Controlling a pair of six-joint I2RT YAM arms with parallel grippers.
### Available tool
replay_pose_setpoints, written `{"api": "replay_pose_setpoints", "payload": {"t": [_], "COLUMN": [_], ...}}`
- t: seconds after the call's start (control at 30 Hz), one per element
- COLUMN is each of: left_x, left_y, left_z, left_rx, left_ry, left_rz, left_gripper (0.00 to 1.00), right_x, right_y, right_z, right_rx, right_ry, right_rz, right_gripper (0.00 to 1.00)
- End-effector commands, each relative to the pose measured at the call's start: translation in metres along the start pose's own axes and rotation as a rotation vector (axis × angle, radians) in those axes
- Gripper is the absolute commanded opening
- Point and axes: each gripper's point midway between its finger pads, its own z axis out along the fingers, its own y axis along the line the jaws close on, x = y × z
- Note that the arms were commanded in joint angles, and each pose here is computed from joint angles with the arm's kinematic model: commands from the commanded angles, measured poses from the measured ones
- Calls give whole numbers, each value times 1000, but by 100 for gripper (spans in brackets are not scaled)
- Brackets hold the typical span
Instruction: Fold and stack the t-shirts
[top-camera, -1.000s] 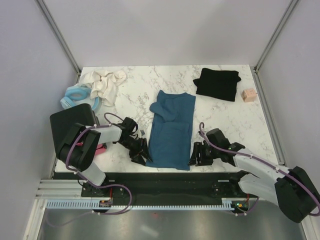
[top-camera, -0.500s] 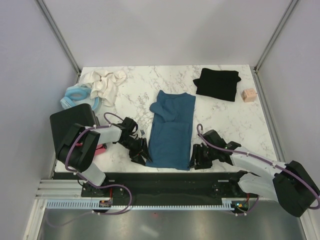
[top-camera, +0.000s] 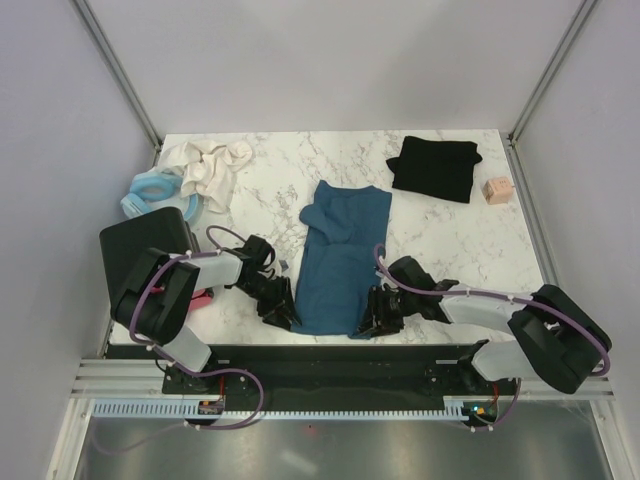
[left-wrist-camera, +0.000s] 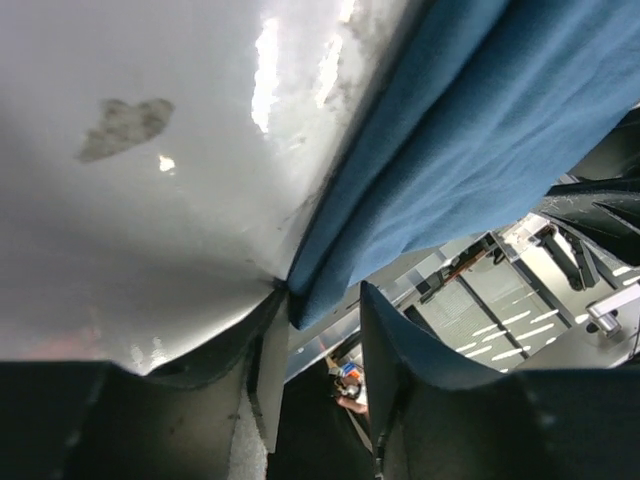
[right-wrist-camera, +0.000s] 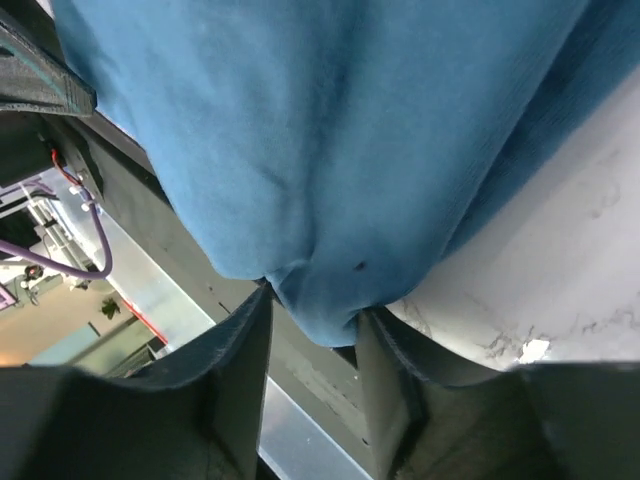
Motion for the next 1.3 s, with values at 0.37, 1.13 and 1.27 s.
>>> {"api": "replay_pose_setpoints", "payload": {"t": [0.37,1.13,1.27], "left_x": [-22,-47,-63], "left_y": [22,-66,-86], "left_z": [2,-73,-96], "left_rx": [-109,-41,-64], "left_ry": [-131,-266,-334], "left_rz": [51,231,273], "left_gripper": [3,2,2], "right_x": [-5,-70,-87], "right_y": [-38,47,64], "right_z": [-16,-70,-83], "right_rx": [223,221,227], "right_ry": [-95,-235,-269], "right_rz": [-28,-177,-214], "right_gripper": [0,0,0]}}
